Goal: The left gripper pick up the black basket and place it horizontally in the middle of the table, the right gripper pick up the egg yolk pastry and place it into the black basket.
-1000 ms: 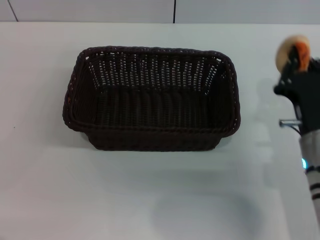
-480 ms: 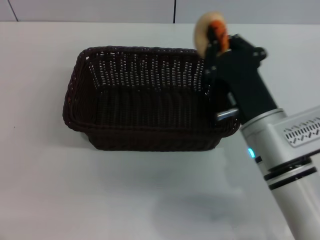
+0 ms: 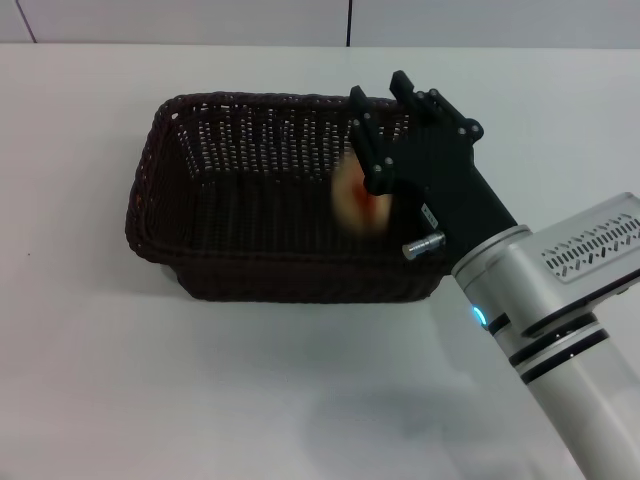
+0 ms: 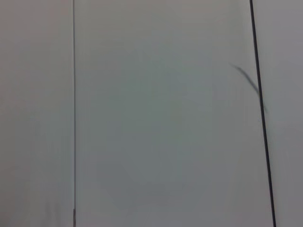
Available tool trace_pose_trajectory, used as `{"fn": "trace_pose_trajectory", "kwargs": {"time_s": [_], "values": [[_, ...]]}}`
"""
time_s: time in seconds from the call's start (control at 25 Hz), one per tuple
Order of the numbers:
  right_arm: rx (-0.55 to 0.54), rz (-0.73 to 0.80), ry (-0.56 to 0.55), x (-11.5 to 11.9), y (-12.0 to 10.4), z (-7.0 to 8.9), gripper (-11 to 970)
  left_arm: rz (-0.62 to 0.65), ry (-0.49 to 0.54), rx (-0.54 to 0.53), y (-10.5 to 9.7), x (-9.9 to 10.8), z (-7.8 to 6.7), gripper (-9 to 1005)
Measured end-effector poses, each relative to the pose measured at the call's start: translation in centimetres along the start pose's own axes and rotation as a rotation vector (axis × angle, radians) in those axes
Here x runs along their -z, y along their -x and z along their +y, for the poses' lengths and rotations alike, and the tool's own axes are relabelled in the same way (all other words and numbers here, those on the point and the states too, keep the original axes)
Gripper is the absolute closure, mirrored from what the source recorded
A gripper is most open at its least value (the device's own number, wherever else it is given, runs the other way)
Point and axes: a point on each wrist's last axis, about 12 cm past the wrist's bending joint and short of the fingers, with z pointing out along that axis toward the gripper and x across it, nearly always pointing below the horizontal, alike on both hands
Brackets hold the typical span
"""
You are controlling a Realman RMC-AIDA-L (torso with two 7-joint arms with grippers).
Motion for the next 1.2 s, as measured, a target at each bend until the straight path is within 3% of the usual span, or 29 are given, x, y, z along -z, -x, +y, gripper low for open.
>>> {"fn": "trace_pose_trajectory", "kwargs": {"time_s": [0.24, 0.36, 0.68, 1.2], "values": [[0.005, -0.006, -0.015, 0.0, 0.1, -0.3, 582, 0.0, 0.0, 0.002, -0.1, 0.0, 0.0, 670], [0.008, -0.025, -0.086, 0.2, 0.3, -1.6, 475, 0.001, 0.003, 0.004, -0.1, 0.0, 0.0, 668], [0.101, -0.064, -0.375, 2.9, 1.0, -6.9, 419, 0.029, 0.018, -0.006, -0.4, 0.5, 0.2, 665], [0.188, -0.149, -0.753, 9.0, 2.1, -11.5, 362, 0.189, 0.058, -0.049, -2.2, 2.2, 0.6, 662]]}}
